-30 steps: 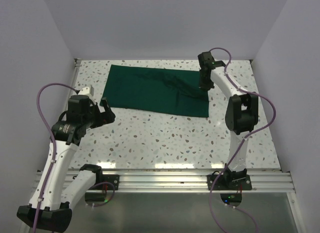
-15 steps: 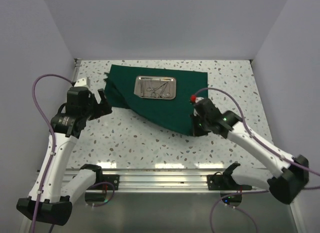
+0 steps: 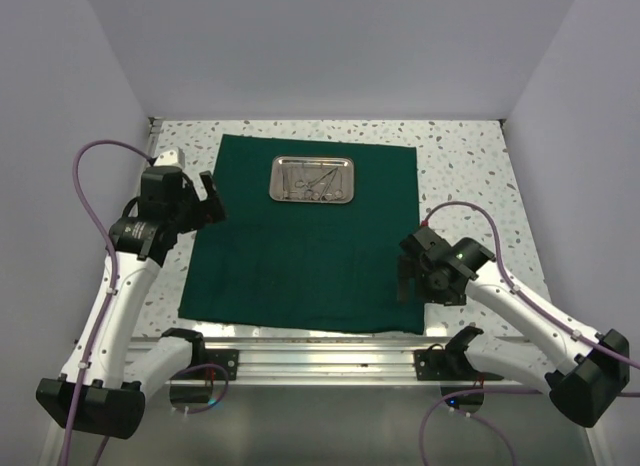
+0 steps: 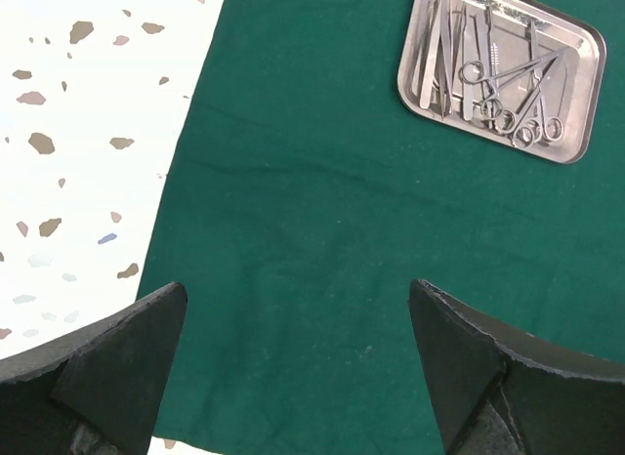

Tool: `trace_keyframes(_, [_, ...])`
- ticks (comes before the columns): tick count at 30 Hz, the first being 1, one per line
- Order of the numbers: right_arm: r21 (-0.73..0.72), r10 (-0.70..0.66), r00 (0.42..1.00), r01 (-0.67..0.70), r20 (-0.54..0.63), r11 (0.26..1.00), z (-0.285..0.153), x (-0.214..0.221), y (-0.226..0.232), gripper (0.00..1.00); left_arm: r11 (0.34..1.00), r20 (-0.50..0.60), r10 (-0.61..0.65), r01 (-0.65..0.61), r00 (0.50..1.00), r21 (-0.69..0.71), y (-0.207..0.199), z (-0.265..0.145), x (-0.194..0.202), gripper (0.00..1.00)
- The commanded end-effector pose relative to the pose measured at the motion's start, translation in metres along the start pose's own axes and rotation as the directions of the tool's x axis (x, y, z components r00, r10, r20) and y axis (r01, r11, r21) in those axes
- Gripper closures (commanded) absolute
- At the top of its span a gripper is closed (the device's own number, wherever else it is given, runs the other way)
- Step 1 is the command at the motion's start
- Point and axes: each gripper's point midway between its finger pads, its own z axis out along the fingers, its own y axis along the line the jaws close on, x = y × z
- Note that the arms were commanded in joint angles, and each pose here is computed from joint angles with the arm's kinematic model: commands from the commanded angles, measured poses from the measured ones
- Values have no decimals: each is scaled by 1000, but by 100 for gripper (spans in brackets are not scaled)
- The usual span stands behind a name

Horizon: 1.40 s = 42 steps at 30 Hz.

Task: Open and lay out the surgical kit
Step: Open the surgical kit at the center of the board, then move the container from the surgical kit.

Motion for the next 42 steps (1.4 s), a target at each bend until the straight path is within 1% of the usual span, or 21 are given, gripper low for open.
trace_keyframes(1, [59,79,997,-77,-17,995,0,6,-9,2,1000,70,-7,7,998,7,-4,0,-20,0])
trace_keyframes(6, [29,63,996,-65,67,997,-13,-36,14,2,1000,66,30,-30,997,-1,-11,11,-37,0])
trace_keyframes(9, [59,48,987,-58,156,997,-27,-71,19,2,995,146,90,-94,985,22,-32,3,-81,0])
trace_keyframes(10, [47,45,983,-55,180,997,-31,-78,23,2,989,191,134,-144,972,38,-41,-3,-94,0])
trace_keyframes(11, [14,40,977,-44,209,999,-36,-89,30,2,986,271,121,-148,955,80,-54,-2,-110,0])
trace_keyframes(12, [-28,48,969,-42,243,999,-36,-102,44,2,987,263,96,-127,960,102,-59,7,-107,0])
trace_keyframes(13, [-53,31,966,-18,257,998,-35,-109,52,2,996,174,-10,-6,985,89,-54,31,-79,0])
trace_keyframes(14, [-111,21,968,7,249,994,-37,-116,69,2,993,139,-29,13,990,114,-58,50,-66,0])
trace_keyframes(15, [-156,16,963,27,269,987,-37,-128,85,1,976,-15,-7,10,1000,216,-71,79,-33,0])
trace_keyframes(16, [-132,-37,973,69,230,989,-20,-131,96,2,976,-87,-18,36,996,215,-74,92,-21,10])
trace_keyframes(17, [-144,-40,970,77,242,987,-22,-144,107,2,983,-220,-1,41,975,177,-72,111,11,15])
trace_keyframes(18, [-128,-51,970,84,239,988,-18,-152,113,2,990,-230,5,27,973,137,-69,118,18,16])
trace_keyframes(19, [-79,-90,979,106,184,991,8,-155,122,2,993,-222,30,-3,975,120,-69,124,21,15])
trace_keyframes(20, [-99,-86,973,109,213,989,2,-174,137,2,993,-216,59,-36,975,111,-71,128,23,15])
trace_keyframes(24, [-94,-116,976,135,184,986,42,-219,175,2,993,-291,121,-116,949,36,-65,166,36,16])
trace_keyframes(27, [-90,-51,986,66,160,994,73,-257,179,12,991,-269,132,-123,954,51,-79,188,20,17])
trace_keyframes(28, [-91,-7,989,21,146,996,88,-271,176,25,991,-287,134,-126,948,47,-80,200,23,18])
trace_keyframes(31, [-109,37,989,-22,146,994,98,-295,177,30,988,-269,152,-146,951,42,-89,210,2,18])
trace_keyframes(33, [-80,36,993,-26,116,996,119,-296,174,31,984,-249,177,-172,952,40,-95,221,-12,18])
trace_keyframes(36, [-74,34,992,-25,120,997,129,-306,180,38,981,-229,195,-192,954,34,-99,236,-27,19])
trace_keyframes(42, [-73,54,992,-45,118,996,154,-313,189,47,983,-278,180,-184,944,10,-90,266,-18,21])
